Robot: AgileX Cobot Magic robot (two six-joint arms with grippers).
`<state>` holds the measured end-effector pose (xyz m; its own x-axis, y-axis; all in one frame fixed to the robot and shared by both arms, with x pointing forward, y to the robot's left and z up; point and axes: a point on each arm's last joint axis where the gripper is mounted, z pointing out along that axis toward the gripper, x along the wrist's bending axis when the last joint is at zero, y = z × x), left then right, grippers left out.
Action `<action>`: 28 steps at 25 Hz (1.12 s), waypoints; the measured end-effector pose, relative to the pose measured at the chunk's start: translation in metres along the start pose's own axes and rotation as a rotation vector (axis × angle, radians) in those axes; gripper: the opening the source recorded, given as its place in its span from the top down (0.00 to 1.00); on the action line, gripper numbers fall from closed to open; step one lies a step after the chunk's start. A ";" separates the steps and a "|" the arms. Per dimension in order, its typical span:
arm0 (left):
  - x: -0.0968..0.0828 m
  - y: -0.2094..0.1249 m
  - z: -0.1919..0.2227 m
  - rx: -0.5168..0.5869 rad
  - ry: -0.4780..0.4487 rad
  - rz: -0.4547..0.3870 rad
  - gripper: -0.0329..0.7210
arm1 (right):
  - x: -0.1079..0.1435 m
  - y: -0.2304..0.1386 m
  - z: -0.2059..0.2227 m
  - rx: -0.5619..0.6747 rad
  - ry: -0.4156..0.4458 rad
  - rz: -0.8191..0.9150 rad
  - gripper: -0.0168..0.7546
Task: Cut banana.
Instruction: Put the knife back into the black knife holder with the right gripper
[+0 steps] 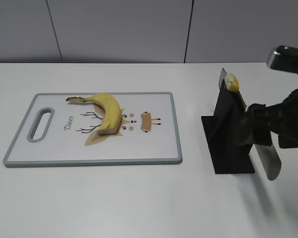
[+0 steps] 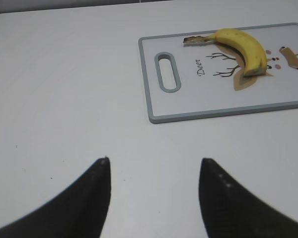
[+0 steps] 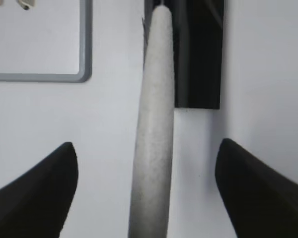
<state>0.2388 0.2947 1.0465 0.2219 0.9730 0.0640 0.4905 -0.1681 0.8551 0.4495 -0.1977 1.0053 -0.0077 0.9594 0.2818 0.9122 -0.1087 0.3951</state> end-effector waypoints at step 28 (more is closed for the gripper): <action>0.001 0.000 0.000 0.002 0.015 0.017 0.24 | -0.045 -0.113 -0.138 -0.361 0.132 -0.538 0.21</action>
<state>0.2390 0.2960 1.0464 0.2179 0.9721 0.0865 0.4888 -0.1854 0.8525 0.2901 -0.2642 1.0690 -0.4955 0.8666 0.0587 0.5725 0.2750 0.7724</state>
